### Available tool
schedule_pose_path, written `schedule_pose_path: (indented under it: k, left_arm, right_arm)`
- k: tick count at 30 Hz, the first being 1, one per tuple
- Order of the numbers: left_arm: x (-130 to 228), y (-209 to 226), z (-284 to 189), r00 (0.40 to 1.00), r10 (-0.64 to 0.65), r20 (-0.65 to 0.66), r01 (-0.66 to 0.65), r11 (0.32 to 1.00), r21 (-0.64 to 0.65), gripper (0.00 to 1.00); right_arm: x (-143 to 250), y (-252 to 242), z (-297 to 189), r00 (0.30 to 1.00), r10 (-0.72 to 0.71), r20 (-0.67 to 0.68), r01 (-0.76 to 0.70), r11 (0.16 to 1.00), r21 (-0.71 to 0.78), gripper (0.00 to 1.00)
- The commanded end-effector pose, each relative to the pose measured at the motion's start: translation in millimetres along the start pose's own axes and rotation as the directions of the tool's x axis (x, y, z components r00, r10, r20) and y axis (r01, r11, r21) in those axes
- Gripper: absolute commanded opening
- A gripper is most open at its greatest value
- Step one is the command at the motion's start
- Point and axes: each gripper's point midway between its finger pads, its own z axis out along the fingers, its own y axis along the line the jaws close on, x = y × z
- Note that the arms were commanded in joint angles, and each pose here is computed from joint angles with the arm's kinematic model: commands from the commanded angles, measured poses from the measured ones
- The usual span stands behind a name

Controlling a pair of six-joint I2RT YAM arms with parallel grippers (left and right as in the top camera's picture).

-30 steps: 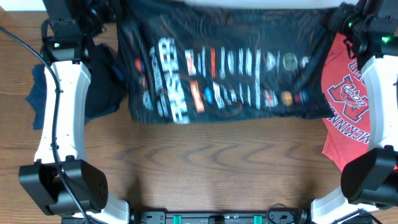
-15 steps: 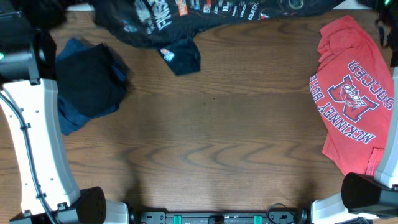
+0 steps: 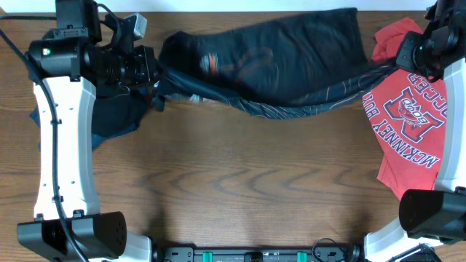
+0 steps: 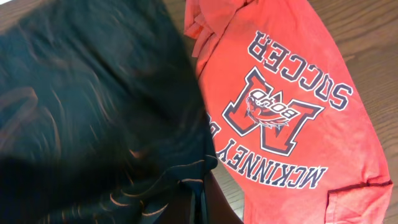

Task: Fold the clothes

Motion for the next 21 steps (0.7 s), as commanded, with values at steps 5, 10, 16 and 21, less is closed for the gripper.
schedule_pose_path:
  k: [5,10,16,21]
  left_arm:
    - [-15,-34,-54,0.967,0.16,0.196,-0.162,0.987,-0.005,0.06]
    - [-9,-67,-119,0.886,0.259,0.386,-0.258,0.965,-0.056,0.06]
    - [11,-99,-189,0.742,0.369,0.559,-0.327,0.928,-0.179,0.06]
    - [22,-118,-244,0.59,0.418,0.691,-0.299,0.908,-0.293,0.06]
  right_arm:
    - [-17,-6,-52,0.985,0.001,0.17,0.003,1.0,-0.024,0.01]
    - [-30,-9,-139,0.909,0.05,0.414,-0.009,0.995,-0.1,0.01]
    - [-24,-23,-234,0.768,0.111,0.631,-0.015,0.988,-0.157,0.01]
    - [-14,-38,-273,0.689,0.155,0.708,-0.054,0.985,-0.163,0.01]
